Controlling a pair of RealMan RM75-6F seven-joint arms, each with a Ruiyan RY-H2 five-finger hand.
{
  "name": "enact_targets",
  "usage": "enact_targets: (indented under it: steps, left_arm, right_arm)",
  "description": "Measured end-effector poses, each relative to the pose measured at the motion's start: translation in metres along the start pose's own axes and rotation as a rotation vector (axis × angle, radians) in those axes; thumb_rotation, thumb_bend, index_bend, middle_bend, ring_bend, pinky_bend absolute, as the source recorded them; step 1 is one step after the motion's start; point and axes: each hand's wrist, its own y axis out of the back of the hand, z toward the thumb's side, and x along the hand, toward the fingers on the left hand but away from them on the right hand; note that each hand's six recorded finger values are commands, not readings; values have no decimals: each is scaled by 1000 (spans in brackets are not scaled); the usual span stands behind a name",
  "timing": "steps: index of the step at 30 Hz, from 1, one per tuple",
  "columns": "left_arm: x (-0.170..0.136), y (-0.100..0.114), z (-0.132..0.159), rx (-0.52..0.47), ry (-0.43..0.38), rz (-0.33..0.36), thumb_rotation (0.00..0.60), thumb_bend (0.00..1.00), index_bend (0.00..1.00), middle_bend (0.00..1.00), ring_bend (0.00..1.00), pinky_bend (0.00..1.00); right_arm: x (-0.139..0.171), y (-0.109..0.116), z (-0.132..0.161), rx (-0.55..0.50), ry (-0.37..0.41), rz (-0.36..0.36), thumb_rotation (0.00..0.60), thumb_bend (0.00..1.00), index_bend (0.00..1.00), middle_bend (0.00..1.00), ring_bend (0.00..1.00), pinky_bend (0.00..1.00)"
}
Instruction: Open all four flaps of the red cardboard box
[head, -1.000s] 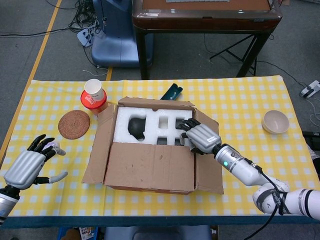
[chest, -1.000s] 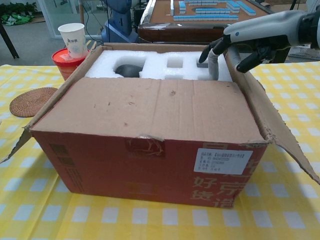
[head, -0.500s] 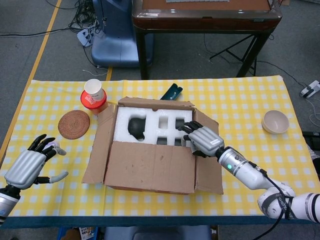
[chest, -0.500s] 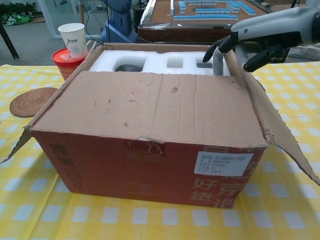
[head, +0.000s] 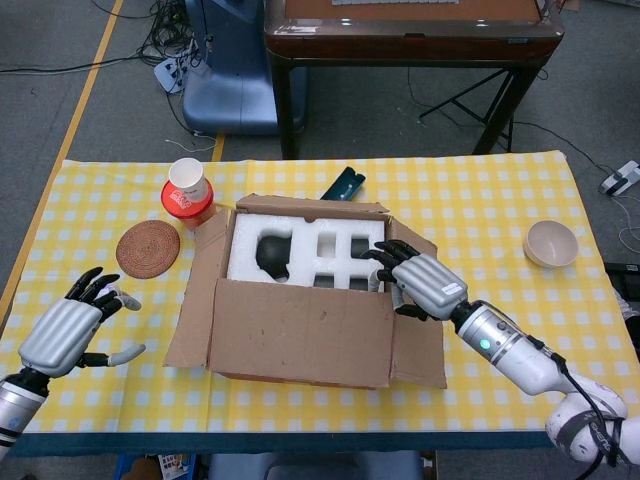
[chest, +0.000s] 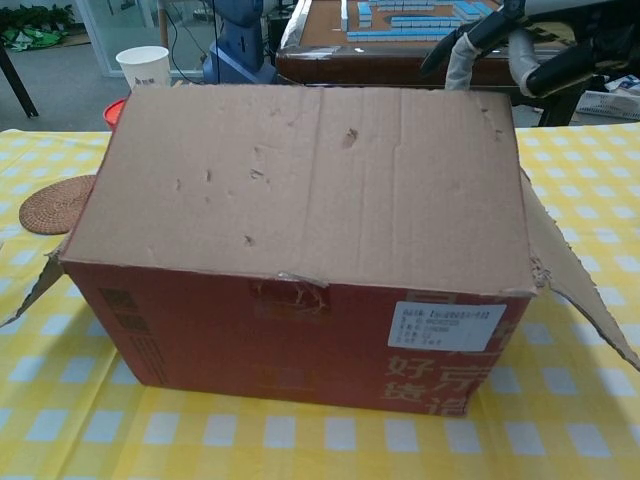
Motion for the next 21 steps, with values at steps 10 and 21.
enact_targets:
  steps: [10, 21]
  left_arm:
    - [0, 1, 1, 7, 3, -1, 45, 102, 425, 338, 118, 0]
    - [-2, -1, -2, 12, 13, -8, 46, 102, 425, 338, 118, 0]
  right_arm:
    - [26, 16, 23, -133, 113, -34, 529, 1000, 434, 127, 0, 0]
    - [48, 17, 50, -205, 242, 6, 528, 1000, 434, 126, 0, 0]
